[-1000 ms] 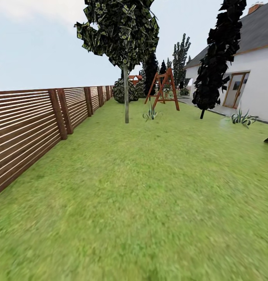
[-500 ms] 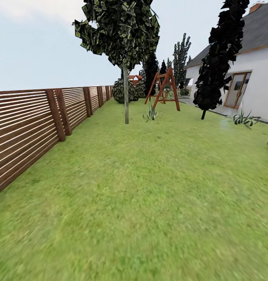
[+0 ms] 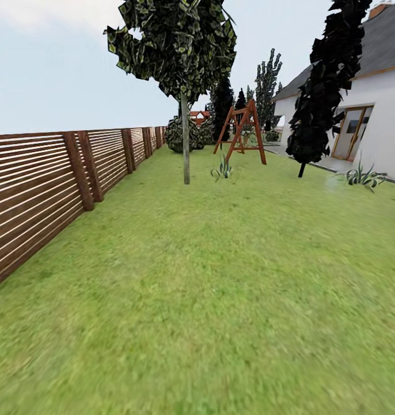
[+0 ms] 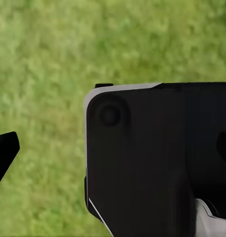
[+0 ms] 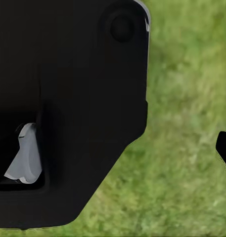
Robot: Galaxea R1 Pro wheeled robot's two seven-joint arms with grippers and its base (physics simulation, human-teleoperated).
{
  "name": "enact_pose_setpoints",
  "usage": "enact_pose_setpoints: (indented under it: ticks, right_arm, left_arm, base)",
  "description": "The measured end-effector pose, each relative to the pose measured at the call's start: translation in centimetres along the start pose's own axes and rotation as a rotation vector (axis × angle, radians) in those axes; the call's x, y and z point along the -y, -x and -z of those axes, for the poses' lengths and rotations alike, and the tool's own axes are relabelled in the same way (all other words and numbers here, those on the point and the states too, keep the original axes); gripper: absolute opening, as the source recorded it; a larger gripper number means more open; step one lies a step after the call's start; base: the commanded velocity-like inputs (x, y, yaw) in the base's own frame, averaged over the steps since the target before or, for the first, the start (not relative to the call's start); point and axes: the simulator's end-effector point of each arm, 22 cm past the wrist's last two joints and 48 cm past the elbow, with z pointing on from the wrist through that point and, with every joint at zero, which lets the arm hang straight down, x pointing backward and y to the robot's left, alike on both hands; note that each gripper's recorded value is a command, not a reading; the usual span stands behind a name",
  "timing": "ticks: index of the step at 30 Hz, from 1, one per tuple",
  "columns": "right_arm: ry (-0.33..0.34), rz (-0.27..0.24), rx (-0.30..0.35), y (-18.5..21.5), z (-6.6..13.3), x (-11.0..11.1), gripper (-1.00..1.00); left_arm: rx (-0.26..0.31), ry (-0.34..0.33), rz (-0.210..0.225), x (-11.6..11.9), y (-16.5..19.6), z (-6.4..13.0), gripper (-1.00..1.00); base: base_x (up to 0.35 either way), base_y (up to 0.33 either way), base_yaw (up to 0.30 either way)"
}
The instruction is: Take the three Easter eggs out of the wicker basket on the lawn in the garden, then place them on the lawn next to a single tree (choose any tree) so that all three eggs are next to the same tree and none are left in the basket.
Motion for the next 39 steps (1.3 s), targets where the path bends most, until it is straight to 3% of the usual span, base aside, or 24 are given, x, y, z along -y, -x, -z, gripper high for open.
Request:
enact_pose_setpoints:
  ticks: [39]
  right_arm:
    - [0.0,0.0,0.0,0.0,0.0,0.01,1.0]
  left_arm:
    - [0.003,0.0,0.0,-0.01,0.08,0.0,1.0]
  base:
    - [0.304,0.0,0.0]
